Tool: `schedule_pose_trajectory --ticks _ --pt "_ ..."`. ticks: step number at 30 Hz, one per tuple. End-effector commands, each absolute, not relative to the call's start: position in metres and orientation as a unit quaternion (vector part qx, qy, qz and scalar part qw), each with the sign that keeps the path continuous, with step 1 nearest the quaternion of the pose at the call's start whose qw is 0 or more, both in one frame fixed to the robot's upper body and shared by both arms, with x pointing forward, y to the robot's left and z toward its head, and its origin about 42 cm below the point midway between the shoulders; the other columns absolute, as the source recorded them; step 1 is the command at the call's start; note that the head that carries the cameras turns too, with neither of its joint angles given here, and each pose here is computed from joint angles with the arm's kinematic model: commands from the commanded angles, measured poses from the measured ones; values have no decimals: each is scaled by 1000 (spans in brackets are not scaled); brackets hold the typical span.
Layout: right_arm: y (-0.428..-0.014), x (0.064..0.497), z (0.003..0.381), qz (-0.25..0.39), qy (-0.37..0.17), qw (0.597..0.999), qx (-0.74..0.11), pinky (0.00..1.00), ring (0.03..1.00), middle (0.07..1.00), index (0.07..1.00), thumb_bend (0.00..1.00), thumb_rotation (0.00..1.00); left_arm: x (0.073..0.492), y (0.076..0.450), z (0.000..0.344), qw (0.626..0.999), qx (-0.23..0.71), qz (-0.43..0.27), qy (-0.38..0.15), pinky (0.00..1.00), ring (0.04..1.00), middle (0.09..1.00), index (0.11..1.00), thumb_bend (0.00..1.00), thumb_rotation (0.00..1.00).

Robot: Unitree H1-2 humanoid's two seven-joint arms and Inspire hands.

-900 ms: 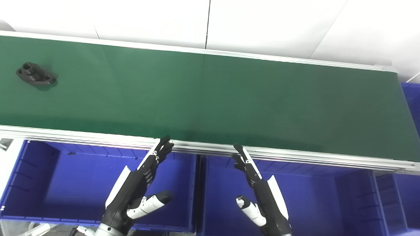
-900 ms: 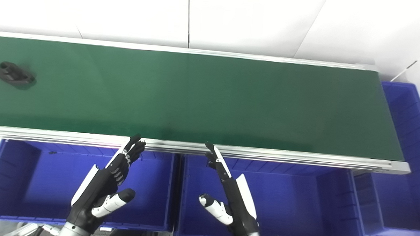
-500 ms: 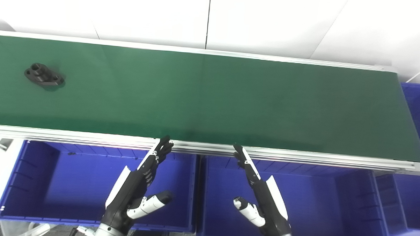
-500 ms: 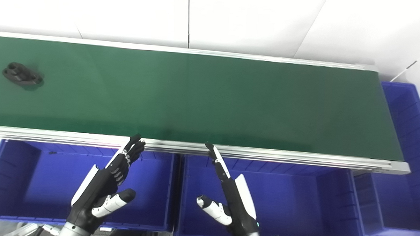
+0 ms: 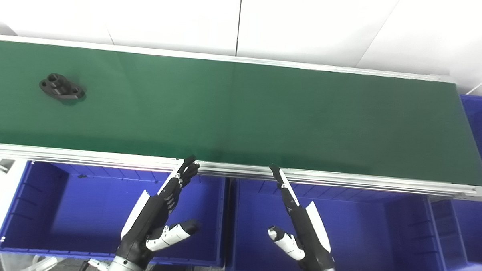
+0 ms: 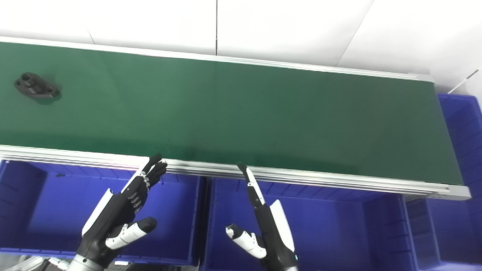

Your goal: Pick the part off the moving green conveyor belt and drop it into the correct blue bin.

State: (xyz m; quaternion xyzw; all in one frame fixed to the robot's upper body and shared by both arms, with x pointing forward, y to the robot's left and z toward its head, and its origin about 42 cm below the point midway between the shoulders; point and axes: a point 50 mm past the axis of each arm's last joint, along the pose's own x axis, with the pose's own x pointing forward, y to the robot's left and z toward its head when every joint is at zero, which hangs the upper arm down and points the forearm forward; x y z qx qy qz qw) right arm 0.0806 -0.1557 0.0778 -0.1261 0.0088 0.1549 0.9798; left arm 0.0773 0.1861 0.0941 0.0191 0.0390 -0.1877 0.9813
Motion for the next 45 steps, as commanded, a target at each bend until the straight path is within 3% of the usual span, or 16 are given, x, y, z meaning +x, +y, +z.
schedule_pose_trajectory --ticks 1,29,45 --pt "-153 82 86 157 -3 980 -123 1000 1000 1000 998 846 1000 80 186 100 981 22 -190 16 995 961 960 981 744 686" --pt "-152 82 83 157 -1 980 -120 973 988 994 993 827 1000 78 188 99 982 22 -187 14 980 961 962 976 737 682" --pt "-158 77 62 159 6 981 -113 959 985 997 993 842 1000 76 183 81 980 27 -196 16 983 940 961 978 759 682"
